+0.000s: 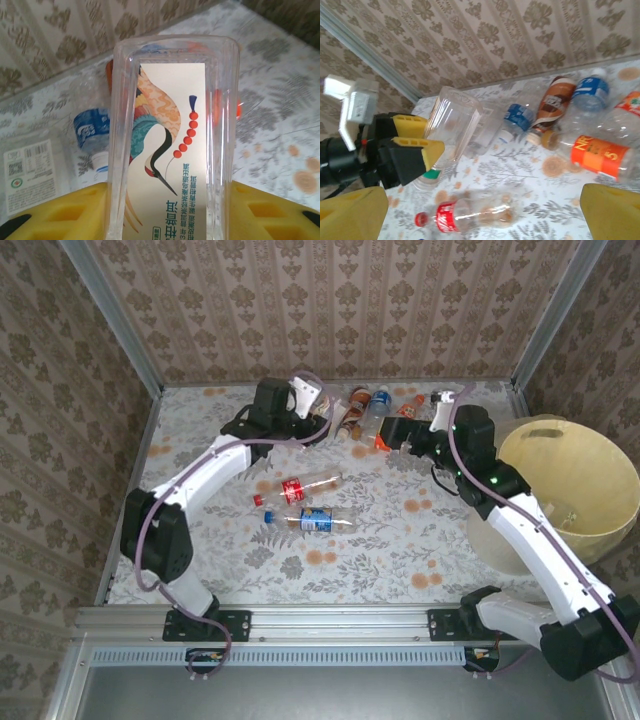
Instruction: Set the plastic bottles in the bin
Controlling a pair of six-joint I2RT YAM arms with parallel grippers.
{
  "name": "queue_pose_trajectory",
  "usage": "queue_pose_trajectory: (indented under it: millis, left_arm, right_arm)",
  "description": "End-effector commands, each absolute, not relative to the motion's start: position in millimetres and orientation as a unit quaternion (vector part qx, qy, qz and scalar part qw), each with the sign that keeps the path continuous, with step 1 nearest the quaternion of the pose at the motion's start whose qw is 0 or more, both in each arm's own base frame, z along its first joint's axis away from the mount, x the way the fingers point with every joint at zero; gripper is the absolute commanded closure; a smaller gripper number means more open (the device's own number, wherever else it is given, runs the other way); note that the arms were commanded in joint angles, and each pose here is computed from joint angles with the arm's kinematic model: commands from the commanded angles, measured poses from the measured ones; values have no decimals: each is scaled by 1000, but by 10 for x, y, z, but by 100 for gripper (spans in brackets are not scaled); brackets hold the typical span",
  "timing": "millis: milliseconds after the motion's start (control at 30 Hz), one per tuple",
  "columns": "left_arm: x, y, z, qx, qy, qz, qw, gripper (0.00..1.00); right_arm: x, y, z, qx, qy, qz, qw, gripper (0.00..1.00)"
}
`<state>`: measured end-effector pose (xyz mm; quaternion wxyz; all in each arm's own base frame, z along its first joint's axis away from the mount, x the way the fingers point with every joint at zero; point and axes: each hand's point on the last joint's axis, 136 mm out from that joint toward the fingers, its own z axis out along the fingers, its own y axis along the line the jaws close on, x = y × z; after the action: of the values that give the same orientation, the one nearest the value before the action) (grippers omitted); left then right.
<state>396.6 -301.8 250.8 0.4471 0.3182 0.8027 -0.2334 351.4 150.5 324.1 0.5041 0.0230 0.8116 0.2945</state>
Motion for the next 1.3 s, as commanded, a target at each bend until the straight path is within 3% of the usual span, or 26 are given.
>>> queue_pose_trajectory:
  millis: [0,267,667,900,1267]
  left_arm:
    - [3709,-3210,2958,337,756,-281,486,58]
    - [3396,-3407,3274,373,719,-259,525,59]
    - [3201,-3627,3473,388,685,-284,547,59]
    - [3180,-3662,3462,396,682,-286,544,59]
    - [3127,-3712,3459,411,679,-293,534,55]
  right_arm:
    - [3545,1786,3536,20,782,381,492,0]
    - [3723,2191,3664,20,758,472,451,0]
    - [3974,2131,3490,81,769,446,451,1]
    - [3996,2181,3494,68,766,453,451,28]
    - [3936,2139,3519,49,768,437,466,47]
